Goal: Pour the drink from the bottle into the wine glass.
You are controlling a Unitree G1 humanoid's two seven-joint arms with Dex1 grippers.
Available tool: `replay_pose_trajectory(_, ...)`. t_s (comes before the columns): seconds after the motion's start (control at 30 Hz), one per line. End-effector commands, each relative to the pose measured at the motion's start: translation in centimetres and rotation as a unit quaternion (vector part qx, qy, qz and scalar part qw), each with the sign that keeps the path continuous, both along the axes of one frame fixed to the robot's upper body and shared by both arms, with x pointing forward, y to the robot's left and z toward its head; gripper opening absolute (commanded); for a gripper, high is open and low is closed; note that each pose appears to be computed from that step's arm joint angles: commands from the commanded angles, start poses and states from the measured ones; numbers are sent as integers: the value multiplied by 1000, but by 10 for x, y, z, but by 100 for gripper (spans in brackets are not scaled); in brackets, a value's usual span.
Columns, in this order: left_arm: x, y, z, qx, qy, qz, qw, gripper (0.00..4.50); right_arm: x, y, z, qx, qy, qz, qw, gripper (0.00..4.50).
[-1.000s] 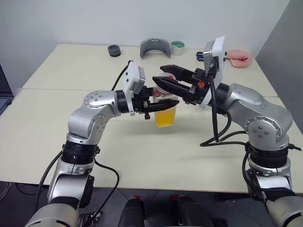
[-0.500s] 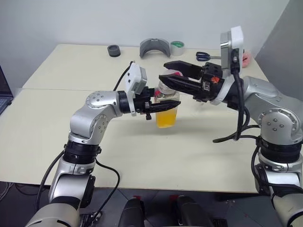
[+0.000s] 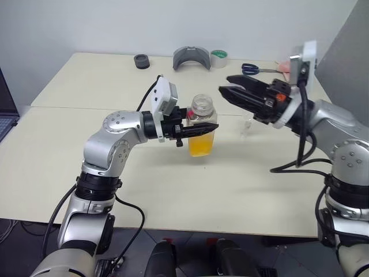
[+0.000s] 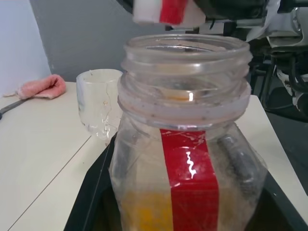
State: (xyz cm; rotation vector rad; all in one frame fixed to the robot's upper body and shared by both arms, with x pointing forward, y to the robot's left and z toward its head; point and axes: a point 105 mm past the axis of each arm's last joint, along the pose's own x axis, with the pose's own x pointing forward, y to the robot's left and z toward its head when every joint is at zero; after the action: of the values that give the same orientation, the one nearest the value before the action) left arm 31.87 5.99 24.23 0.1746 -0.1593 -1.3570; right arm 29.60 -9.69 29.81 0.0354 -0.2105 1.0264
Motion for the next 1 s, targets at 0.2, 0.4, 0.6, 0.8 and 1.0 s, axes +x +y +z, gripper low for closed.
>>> replay_pose_trajectory(0.2,-5,-4,13,-16,-29,-12,999,195,0,-65,-87,-41,54,-268,961,182)
replay_pose_trajectory(0.4,-6,-5,15,-16,-33,-14,999,195,15,-93,-158,-42,101,-412,905,182)
replay_pose_trajectory(0.6,-6,-4,16,-15,-37,-14,999,195,26,-101,-185,-55,124,-441,887,245)
replay_pose_trajectory(0.8,-7,-3,15,-16,-38,-13,999,195,21,-105,-179,-69,104,-445,887,448)
replay_pose_trajectory(1.0,-7,-4,15,-18,-39,-11,999,195,15,-96,-148,-54,75,-414,906,448)
